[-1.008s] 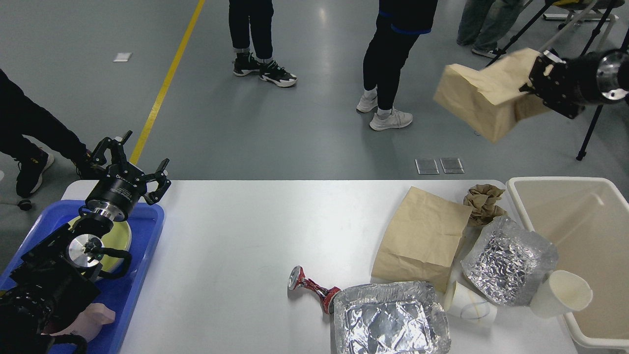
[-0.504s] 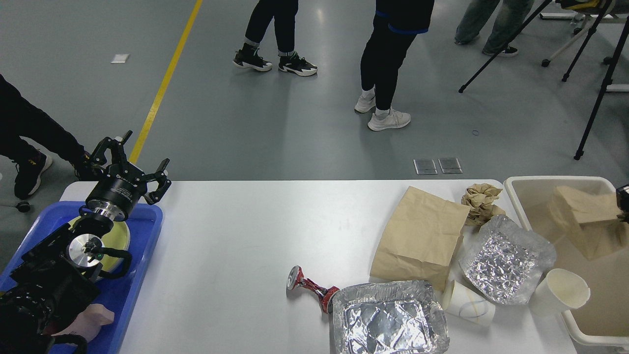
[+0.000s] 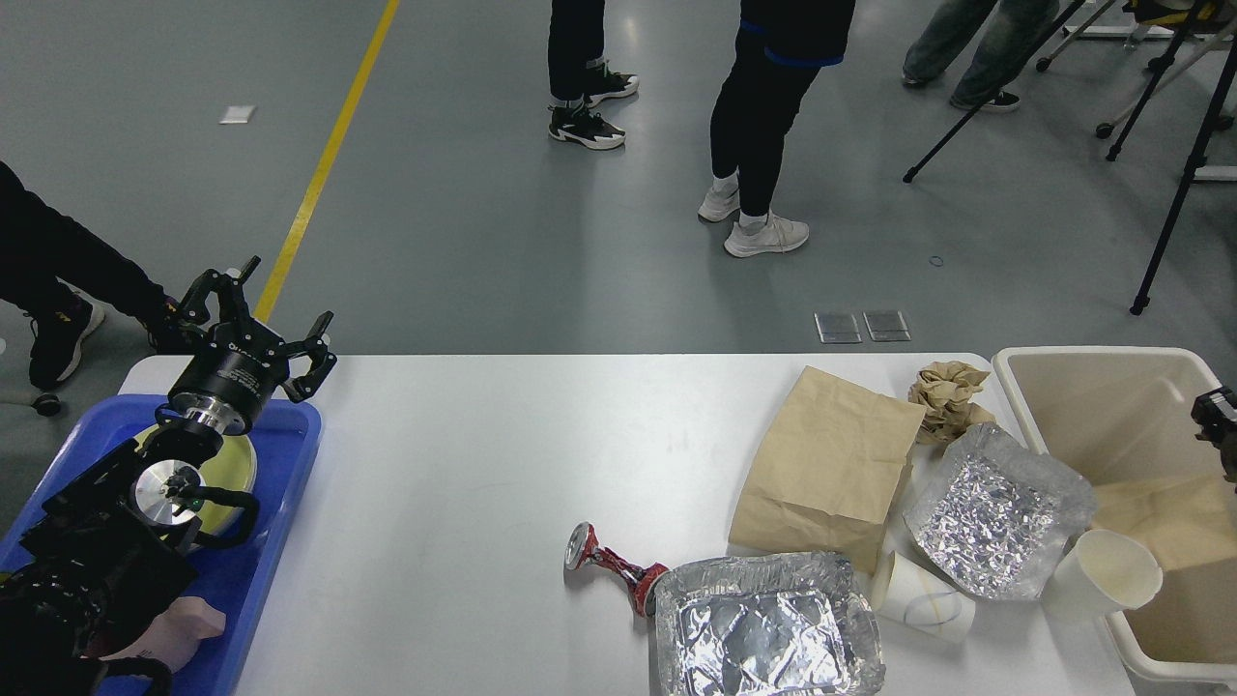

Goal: Tidy desktop
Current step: 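Carry the paper bag over the white bin and release it, then reach the right gripper down to the second brown paper bag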

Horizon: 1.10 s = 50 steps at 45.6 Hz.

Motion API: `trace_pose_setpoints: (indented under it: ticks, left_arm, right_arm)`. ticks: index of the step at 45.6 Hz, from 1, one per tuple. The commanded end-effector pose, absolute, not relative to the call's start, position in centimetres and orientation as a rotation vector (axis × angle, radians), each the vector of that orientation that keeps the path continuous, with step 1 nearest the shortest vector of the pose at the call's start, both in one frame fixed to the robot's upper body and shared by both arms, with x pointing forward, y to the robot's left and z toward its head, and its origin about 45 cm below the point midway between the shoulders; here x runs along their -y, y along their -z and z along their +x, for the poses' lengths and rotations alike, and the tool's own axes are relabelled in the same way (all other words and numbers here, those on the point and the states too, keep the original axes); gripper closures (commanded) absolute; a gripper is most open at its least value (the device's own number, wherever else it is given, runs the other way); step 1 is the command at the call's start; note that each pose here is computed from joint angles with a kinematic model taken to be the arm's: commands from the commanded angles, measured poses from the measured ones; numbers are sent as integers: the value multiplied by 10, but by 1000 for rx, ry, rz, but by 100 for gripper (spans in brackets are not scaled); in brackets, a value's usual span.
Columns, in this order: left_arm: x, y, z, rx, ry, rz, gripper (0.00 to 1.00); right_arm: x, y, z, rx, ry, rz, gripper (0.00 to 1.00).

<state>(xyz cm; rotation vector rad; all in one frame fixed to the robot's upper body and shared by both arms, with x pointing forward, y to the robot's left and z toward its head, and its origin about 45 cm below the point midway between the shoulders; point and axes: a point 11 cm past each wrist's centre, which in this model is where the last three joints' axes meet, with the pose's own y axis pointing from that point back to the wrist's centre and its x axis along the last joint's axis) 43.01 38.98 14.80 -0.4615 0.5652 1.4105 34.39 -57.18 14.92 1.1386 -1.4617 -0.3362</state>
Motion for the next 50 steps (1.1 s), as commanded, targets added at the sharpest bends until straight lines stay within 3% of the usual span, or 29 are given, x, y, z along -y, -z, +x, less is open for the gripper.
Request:
trace_pose_setpoints:
  ticks: [1,7,18,29,38,45,50]
  left_arm:
    - [-390,-148,430,-565,-1411,-461,4]
    - [-390,-148,430,-565,-1411,-461,4]
    - [-390,-148,430,-565,-1411,-461,4]
    - [-390,-148,430,-565,-1411,-461,4]
    - [-390,-148,430,-565,-1411,-461,4]
    - [-390,-148,430,-565,-1411,-461,4]
    - [-390,-148,430,-565,-1411,-461,4]
  right_arm:
    - [554,-163,368,1394,263,1180,0]
    - [522,-192,400,1186,97,1184,0]
    - [452,-281,445,941,-11,1340,0]
    - [361,-346,432,597,14,1598,0]
    - [329,-390,414,499,-49,1625,0]
    - [321,-395,413,496,-65,1635,0]
    - [334,-352,412,506,11,1634,0]
